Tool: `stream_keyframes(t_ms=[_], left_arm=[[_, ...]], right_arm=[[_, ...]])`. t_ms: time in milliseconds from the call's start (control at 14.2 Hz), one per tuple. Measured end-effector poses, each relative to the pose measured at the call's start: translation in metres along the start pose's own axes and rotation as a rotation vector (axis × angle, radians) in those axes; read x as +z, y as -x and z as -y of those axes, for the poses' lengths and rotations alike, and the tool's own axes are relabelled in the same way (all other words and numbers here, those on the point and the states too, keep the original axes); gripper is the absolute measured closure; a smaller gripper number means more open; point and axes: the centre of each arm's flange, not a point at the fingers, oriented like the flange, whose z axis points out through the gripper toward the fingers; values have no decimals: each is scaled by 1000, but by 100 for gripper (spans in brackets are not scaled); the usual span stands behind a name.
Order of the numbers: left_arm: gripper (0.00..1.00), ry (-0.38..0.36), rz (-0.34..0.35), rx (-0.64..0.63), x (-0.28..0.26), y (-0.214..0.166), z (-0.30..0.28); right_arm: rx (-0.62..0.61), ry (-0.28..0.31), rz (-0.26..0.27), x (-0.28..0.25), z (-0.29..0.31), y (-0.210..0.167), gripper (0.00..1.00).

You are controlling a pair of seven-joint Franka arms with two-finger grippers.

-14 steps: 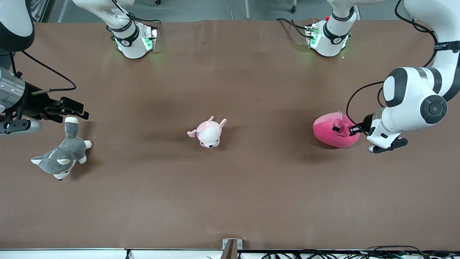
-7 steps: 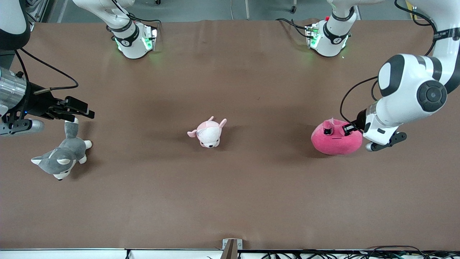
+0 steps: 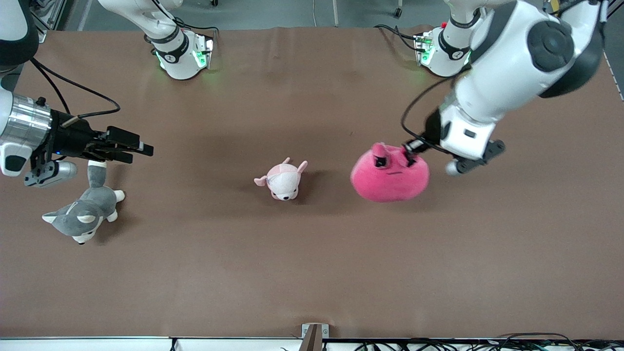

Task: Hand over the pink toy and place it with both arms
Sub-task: 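Carry the pig toward the right gripper while the right gripper approaches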

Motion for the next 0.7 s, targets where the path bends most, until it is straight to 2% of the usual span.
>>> stream_keyframes(t_ms=[211,423,705], left_arm=[[89,47,39,-59,19,63,-59],[89,134,67,-136,65,117,-107],[89,250,86,-199,95,151,-138]], right_arm=[[-27,-10,27,16,18,0,19],[-48,-20,57,36,52,5,20],[-57,-18,98,58,84,14,21]])
